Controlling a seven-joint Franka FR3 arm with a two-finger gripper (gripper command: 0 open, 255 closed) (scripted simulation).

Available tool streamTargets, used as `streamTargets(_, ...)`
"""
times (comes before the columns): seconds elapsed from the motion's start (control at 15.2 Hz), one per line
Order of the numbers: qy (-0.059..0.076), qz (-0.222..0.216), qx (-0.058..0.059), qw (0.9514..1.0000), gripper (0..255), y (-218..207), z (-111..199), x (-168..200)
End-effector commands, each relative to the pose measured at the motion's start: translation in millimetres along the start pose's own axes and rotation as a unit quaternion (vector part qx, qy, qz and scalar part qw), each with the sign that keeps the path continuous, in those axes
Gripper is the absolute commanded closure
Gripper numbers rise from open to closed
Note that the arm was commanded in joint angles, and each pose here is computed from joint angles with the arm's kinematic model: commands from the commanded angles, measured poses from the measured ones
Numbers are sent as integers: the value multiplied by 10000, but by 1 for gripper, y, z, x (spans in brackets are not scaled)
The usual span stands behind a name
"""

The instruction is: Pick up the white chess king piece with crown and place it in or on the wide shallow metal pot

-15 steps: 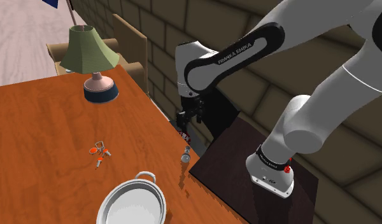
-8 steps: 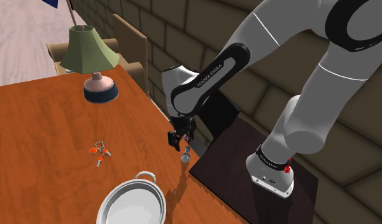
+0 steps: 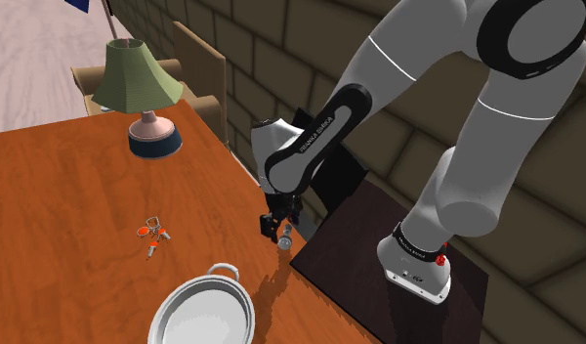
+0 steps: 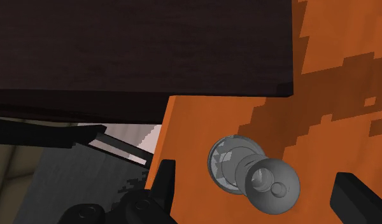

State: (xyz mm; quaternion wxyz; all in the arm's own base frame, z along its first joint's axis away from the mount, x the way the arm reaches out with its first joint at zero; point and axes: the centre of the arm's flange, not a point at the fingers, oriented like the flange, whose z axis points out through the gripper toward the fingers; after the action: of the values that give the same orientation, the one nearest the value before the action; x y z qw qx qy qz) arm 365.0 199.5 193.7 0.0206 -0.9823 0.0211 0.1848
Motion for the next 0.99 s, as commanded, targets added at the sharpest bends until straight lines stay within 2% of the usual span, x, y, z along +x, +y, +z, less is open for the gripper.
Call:
streamTargets(0.0,2,0,1,10000,0,0,2,0)
streamTargets(0.4,2,0,1,10000,0,0,2,0)
streamTargets(0.46,2,0,1,10000,255,0,2,0)
streamTargets(0.92,2,0,1,10000,255,0,2,0)
